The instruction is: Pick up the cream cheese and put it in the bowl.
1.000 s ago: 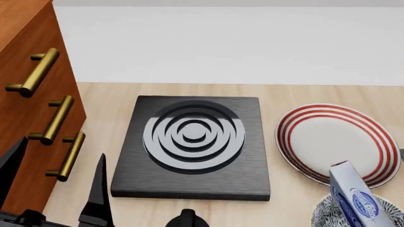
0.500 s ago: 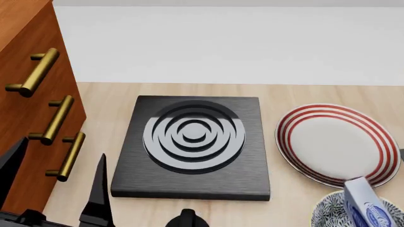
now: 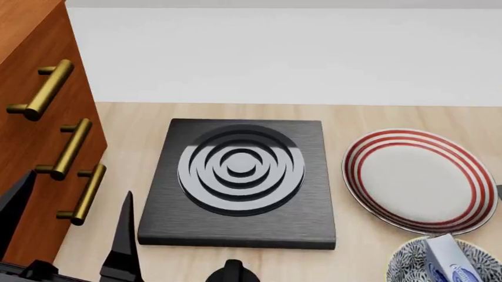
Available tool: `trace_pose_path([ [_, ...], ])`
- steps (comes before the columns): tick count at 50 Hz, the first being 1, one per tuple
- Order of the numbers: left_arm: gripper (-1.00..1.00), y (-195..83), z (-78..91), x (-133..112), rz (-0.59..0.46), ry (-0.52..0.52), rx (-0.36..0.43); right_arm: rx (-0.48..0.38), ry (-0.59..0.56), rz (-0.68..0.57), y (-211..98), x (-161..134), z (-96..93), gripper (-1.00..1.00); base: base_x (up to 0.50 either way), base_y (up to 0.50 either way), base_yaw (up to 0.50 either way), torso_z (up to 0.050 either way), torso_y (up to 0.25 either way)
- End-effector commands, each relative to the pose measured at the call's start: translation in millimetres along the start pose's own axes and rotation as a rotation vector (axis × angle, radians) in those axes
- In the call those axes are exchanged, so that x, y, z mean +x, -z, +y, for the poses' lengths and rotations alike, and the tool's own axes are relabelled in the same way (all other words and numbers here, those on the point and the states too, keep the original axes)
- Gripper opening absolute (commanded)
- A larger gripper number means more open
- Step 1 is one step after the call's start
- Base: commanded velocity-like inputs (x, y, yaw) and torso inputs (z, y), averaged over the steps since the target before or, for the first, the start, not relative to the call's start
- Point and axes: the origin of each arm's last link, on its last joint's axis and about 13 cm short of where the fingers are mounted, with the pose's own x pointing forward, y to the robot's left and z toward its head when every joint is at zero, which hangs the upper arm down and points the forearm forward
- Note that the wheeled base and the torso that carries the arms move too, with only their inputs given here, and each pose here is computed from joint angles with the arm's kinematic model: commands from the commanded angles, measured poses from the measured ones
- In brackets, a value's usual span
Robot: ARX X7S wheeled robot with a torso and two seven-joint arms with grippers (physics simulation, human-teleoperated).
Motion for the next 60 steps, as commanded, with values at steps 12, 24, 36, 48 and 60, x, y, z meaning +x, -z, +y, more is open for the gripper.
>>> trace_pose_path([
  [12, 1.0, 0, 0.1, 0, -0.002, 0.0, 0.004, -0.003, 0.049, 0.032, 4, 1, -5.0, -1.0, 0.0, 0.0, 0.0, 0.001, 0.001],
  [24, 1.0, 0, 0.0, 0, -0.002, 0.0, 0.002, 0.01, 0.049, 0.067, 6, 5, -4.2, -1.0, 0.0, 0.0, 0.0, 0.0, 0.0],
  [36, 1.0, 0, -0.4, 0, 0.002, 0.007, 0.008, 0.015, 0.059, 0.082, 2, 4, -6.6, -1.0, 0.0, 0.0, 0.0, 0.0, 0.001],
  [48, 1.0, -1, 0.1, 0, 0.0, -0.002, 0.006, 0.01, 0.077, 0.098, -11, 2, -10.7, -1.0, 0.0, 0.0, 0.0, 0.0, 0.0],
  [60, 1.0, -1, 0.1, 0, -0.002, -0.001, 0.008, -0.004, 0.066, 0.118, -13, 2, -10.4, -1.0, 0.0, 0.0, 0.0, 0.0, 0.001],
])
